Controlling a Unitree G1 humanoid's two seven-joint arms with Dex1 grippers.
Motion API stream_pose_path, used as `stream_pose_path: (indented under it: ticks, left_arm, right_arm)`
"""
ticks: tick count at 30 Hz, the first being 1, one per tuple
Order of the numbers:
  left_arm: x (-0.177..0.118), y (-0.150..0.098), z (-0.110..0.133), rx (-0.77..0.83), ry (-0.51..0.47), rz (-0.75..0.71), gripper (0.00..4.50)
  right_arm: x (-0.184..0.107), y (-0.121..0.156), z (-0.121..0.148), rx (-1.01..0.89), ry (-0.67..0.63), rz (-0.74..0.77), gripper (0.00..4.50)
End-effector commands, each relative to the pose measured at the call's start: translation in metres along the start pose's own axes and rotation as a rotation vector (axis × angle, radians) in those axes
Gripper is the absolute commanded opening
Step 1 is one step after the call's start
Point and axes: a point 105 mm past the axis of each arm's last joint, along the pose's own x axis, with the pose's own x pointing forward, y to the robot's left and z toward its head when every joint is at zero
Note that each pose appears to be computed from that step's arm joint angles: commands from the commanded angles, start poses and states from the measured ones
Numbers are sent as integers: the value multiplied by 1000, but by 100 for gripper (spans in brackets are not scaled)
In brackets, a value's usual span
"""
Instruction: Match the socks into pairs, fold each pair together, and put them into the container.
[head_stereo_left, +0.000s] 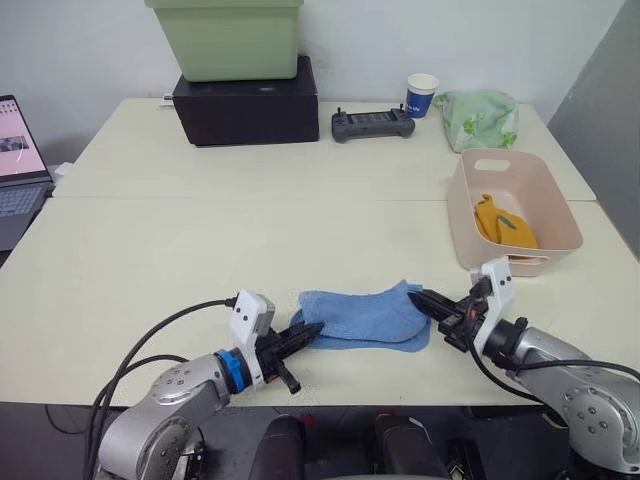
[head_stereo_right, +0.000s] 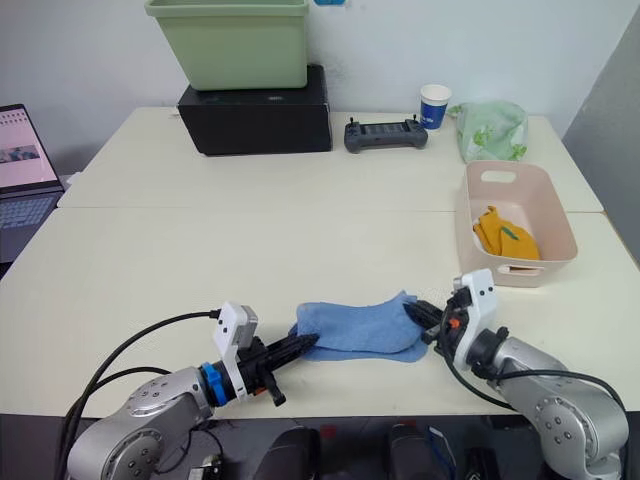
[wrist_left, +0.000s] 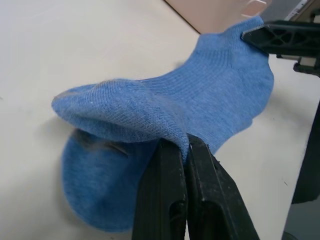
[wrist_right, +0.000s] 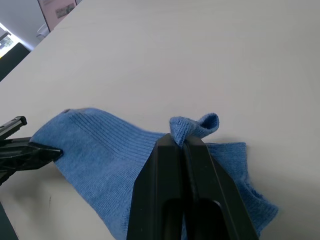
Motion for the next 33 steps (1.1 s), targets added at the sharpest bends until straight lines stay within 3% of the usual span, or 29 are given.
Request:
stream_pose_path:
  ticks: [1, 12, 17, 26, 27, 33]
  left_arm:
    - [1, -2, -2, -55, -24, -9, 0]
    - [5, 1, -27, -190, 23, -65, 0]
    - [7, -2, -21, -199, 22, -109, 126]
    - [-11, -3, -1, -168, 15, -112, 428]
    - [-14, -4, 1, -165, 17, -108, 448]
    - [-46, -8, 8, -149, 85, -131, 448]
  right_arm:
    - [-1, -1, 3, -28, -14, -4, 7]
    - [-2, -10, -9, -3, 16, -40, 7]
    - [-2, -11, -11, 2, 17, -44, 0]
    - [-1, -15, -13, 3, 17, -53, 0]
    - [-1, -15, -13, 2, 18, -54, 0]
    - [-3, -20, -14, 1, 24, -64, 0]
